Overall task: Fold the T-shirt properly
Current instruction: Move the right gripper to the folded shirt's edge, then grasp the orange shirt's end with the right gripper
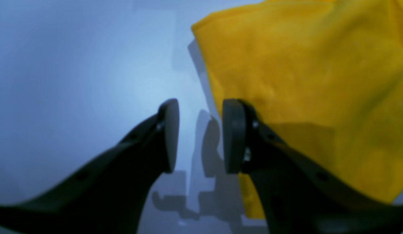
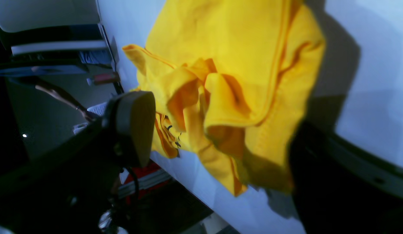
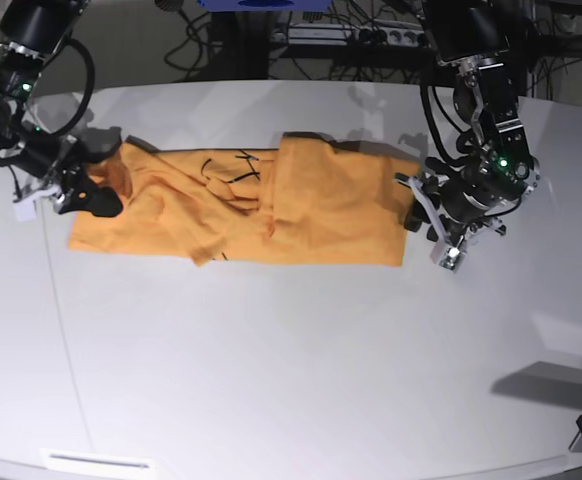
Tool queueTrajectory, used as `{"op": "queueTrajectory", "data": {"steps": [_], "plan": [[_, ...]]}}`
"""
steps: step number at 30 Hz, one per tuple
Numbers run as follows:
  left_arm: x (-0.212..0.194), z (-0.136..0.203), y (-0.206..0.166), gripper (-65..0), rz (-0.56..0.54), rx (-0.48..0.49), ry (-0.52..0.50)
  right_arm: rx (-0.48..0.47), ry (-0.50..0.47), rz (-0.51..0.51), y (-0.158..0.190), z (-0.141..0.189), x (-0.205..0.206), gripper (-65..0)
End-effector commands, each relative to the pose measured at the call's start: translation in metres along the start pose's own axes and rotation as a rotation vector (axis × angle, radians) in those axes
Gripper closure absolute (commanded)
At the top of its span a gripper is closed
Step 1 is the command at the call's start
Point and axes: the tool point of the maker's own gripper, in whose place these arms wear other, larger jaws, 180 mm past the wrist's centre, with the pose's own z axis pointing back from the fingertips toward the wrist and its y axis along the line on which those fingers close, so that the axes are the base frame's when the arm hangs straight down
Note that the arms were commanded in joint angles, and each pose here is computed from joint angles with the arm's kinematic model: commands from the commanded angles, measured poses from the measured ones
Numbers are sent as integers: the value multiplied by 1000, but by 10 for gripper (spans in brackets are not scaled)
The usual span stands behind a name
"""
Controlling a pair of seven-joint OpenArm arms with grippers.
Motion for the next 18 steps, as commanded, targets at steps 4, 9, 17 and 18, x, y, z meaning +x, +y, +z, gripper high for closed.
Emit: {"op": "queueTrajectory", "data": {"steps": [4, 9, 17, 18], "plan": [[14, 3, 3, -225, -14, 7, -45, -39, 63, 24, -3, -12, -15, -447], [12, 4, 5, -225, -8, 12, -43, -33, 83, 43, 2, -24, -23, -447], [11, 4, 5, -225, -7, 12, -42, -23, 87, 47, 7, -28, -21, -176], [11, 4, 5, -225, -7, 12, -42, -24, 86, 45, 6, -27, -21, -91]]}}
